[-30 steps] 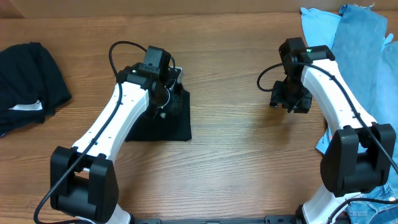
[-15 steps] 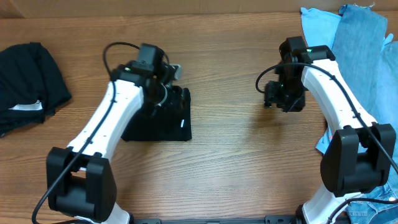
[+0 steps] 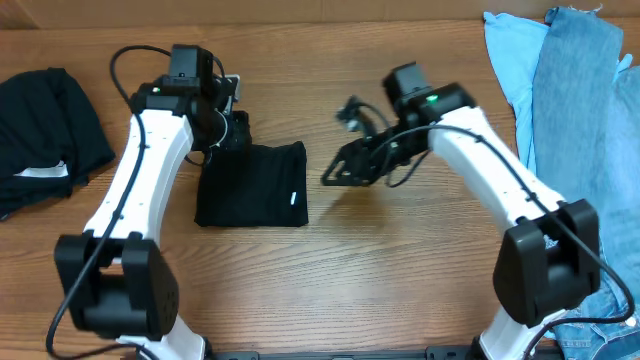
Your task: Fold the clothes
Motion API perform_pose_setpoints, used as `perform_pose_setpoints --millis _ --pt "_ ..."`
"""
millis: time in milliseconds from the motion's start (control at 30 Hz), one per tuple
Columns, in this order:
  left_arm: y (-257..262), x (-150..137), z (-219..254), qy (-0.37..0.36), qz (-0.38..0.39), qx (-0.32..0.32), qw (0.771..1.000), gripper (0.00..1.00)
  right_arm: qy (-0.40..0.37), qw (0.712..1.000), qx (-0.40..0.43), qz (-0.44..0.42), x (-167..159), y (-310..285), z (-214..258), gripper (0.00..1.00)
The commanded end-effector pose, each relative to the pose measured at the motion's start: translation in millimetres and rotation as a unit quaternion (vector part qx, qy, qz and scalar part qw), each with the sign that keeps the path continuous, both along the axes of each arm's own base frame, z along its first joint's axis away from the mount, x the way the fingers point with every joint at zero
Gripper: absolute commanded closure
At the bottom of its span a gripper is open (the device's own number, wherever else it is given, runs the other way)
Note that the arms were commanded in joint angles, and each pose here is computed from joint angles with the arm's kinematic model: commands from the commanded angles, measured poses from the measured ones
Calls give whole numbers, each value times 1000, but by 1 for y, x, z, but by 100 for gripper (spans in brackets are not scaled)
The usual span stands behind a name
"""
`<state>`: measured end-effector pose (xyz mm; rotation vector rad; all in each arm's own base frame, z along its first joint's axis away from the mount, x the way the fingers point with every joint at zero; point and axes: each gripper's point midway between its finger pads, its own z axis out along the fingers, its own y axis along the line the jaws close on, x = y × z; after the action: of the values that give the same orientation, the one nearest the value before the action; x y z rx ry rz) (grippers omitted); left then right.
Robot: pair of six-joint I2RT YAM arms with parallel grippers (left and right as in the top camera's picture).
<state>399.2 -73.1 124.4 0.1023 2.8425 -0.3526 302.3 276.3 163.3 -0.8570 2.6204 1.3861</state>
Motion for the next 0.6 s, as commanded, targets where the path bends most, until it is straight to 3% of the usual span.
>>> perform_pose_setpoints --millis 0,133,233,567 --pt "-5 -3 -36 43 -27 1 999 63 2 1000 9 -13 -4 31 17 48" --pt "-5 -2 -62 69 -30 3 997 61 -16 999 -10 -37 -1 56 3 53" --pt "-16 -1 -73 80 -36 -26 996 59 -29 994 -55 -91 9 61 -21 63" --pt "-24 -4 -84 96 -42 -38 994 56 -49 985 -81 -147 10 63 -75 62"
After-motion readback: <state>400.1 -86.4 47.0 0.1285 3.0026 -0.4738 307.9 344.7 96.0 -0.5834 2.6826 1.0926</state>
